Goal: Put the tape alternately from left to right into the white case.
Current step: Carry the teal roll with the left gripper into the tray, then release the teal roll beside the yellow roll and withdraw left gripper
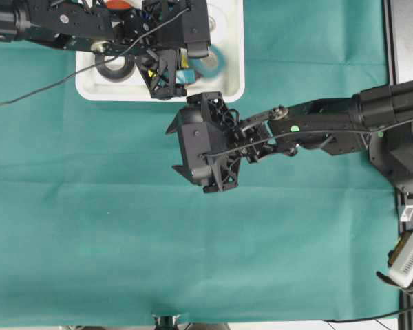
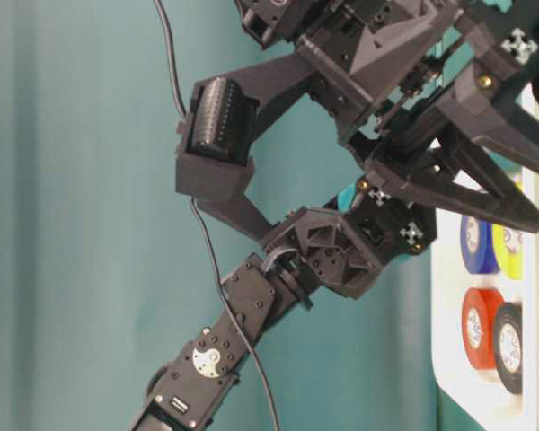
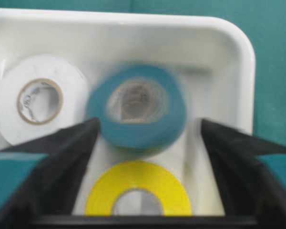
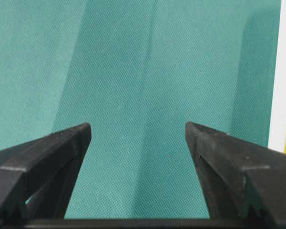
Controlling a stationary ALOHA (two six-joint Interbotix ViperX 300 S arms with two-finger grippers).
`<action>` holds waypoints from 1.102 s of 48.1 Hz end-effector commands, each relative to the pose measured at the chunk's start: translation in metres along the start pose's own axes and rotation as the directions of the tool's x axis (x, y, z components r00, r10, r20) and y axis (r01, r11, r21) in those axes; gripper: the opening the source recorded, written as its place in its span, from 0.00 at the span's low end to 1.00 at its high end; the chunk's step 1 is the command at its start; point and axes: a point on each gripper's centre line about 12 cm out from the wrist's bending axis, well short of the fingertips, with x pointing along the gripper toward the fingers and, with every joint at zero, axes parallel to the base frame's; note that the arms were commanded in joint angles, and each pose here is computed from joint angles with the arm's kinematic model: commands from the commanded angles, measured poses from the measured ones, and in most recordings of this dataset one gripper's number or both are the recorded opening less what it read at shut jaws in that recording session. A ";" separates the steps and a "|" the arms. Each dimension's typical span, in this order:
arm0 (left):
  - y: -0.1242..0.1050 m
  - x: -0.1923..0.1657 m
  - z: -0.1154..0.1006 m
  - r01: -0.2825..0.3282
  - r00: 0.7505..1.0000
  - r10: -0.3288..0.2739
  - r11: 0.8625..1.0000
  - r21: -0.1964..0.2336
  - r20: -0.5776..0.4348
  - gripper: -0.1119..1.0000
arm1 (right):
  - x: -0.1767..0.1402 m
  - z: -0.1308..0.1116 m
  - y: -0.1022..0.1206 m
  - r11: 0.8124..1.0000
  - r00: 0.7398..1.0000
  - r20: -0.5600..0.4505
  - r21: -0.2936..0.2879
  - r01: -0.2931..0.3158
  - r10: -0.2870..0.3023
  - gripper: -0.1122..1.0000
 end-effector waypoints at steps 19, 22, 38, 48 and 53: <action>0.001 -0.032 0.006 -0.008 0.999 0.008 1.000 -0.005 0.044 1.00 | -0.009 0.012 0.001 1.000 0.999 0.041 -0.003 -0.004 0.004 0.91; -0.002 -0.038 0.004 -0.004 0.999 0.005 1.000 -0.003 0.044 1.00 | -0.009 0.012 0.001 1.000 0.999 0.041 -0.003 -0.004 0.004 0.91; -0.024 -0.066 -0.021 0.031 0.999 -0.032 0.999 0.021 0.020 1.00 | -0.009 0.011 0.001 1.000 0.999 0.038 -0.001 -0.003 0.003 0.91; -0.040 -0.085 -0.038 0.060 0.998 -0.061 0.997 0.041 0.009 1.00 | -0.009 0.011 0.001 1.000 0.999 0.038 -0.001 -0.003 0.003 0.91; -0.048 -0.094 -0.046 0.077 0.997 -0.077 0.996 0.052 0.004 1.00 | -0.009 0.011 0.001 1.000 0.999 0.038 -0.001 -0.003 0.003 0.91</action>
